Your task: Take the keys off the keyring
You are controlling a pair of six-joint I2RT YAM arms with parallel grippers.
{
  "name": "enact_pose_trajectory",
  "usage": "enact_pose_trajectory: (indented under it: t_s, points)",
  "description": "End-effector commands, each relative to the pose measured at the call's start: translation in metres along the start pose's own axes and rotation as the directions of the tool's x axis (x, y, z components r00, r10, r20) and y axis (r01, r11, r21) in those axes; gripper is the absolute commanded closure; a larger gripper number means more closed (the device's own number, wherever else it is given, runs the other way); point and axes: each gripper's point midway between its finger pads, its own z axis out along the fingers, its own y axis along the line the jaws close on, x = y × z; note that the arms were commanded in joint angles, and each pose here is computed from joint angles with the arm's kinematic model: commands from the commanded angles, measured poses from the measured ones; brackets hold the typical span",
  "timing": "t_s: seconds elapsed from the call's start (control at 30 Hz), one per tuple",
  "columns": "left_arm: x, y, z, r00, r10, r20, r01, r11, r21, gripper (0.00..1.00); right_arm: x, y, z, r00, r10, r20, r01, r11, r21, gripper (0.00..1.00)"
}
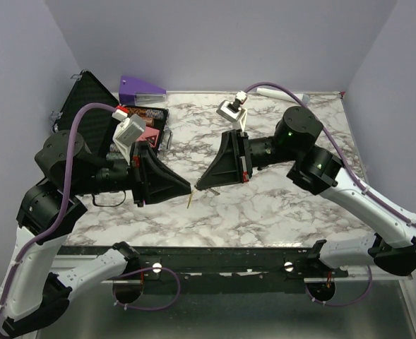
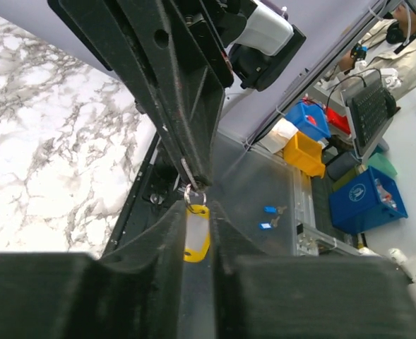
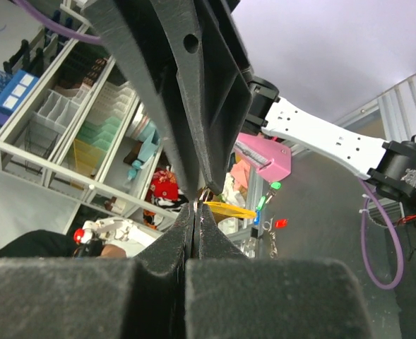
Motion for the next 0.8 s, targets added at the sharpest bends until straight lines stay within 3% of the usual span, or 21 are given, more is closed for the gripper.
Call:
enact_pose_trajectory:
  t_s: [0.0, 0.5, 0.77]
  points:
    - [0.003, -0.008, 0.002, 1.000, -0.001, -0.022, 0.003, 0.998, 0.063, 0.79, 0.002, 0.012, -0.004, 1.000, -0.016, -0.002, 0.016, 1.000, -0.018, 0.99]
    - [0.005, -0.013, 0.005, 1.000, -0.019, -0.021, 0.021, 0.992, 0.121, 0.76, 0.001, 0.010, -0.003, 1.000, -0.015, 0.000, 0.015, 1.000, -0.014, 0.99]
    - [0.001, -0.017, 0.007, 0.999, -0.039, -0.007, 0.040, 0.987, 0.154, 1.00, -0.001, 0.003, 0.000, 1.000, -0.011, 0.009, 0.011, 1.000, 0.003, 0.99]
